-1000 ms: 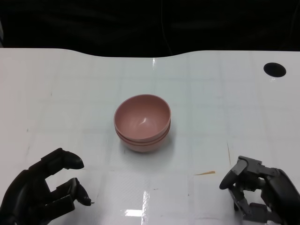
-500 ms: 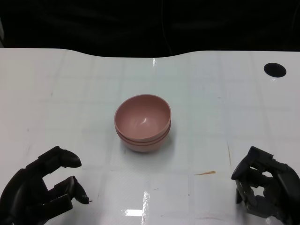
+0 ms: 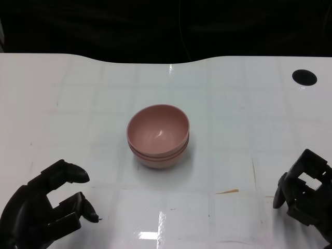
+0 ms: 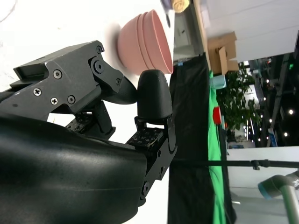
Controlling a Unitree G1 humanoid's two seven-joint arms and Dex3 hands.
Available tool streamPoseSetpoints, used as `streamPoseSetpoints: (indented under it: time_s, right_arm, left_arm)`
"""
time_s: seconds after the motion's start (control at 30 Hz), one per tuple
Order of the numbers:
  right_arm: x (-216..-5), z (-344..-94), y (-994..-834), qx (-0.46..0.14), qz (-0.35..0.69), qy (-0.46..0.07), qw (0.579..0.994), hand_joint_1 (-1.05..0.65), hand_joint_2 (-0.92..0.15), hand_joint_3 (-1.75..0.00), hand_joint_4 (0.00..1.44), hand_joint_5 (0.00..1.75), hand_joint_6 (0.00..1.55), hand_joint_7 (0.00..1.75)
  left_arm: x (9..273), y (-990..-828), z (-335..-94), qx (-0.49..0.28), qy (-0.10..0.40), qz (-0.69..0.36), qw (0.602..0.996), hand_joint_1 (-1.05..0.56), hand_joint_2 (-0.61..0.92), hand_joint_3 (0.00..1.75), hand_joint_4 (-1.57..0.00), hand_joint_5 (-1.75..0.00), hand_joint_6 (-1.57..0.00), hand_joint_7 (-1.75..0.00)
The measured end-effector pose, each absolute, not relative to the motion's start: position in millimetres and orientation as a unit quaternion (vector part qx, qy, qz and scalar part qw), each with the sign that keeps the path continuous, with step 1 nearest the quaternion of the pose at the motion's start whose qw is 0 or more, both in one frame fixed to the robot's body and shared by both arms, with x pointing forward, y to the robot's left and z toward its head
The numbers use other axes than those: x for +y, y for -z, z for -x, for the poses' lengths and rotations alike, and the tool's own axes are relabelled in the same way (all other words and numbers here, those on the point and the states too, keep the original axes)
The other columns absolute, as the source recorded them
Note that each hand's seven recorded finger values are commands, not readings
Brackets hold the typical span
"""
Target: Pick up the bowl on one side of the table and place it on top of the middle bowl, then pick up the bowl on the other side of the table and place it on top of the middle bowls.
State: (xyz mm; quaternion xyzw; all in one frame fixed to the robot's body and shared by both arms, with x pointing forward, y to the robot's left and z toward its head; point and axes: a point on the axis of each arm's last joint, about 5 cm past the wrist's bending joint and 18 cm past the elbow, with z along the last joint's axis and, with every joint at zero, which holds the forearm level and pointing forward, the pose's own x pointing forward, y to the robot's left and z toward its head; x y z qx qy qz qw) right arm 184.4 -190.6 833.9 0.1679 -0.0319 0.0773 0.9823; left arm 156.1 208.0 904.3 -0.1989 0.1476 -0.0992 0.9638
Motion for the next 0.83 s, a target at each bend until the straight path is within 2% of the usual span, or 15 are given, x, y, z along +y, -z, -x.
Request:
streamPoseSetpoints:
  time_s: [0.27,0.47,0.83]
  right_arm:
    - [-194.0,-186.0,-830.9,0.006,-0.226,-0.091,0.97,-0.06,-0.7,-0.91,0.82,1.75,0.6,1.68]
    - [-195.9,-185.5,-829.9,0.013,-0.24,-0.089,0.967,-0.09,-0.74,-0.76,0.8,1.75,0.6,1.64]
    - [-191.4,-185.1,-828.8,0.014,-0.24,-0.088,0.967,-0.09,-0.73,-0.75,0.8,1.75,0.62,1.65]
  left_arm:
    - [206.3,-903.2,-157.2,0.147,0.089,0.207,0.963,0.2,0.92,1.29,-0.53,-1.75,-0.35,-1.75]
    - [207.4,-902.0,-157.7,0.147,0.083,0.21,0.963,0.19,0.92,1.28,-0.53,-1.75,-0.36,-1.75]
    - [210.3,-898.1,-158.9,0.151,0.075,0.214,0.962,0.19,0.92,1.3,-0.54,-1.75,-0.37,-1.75]
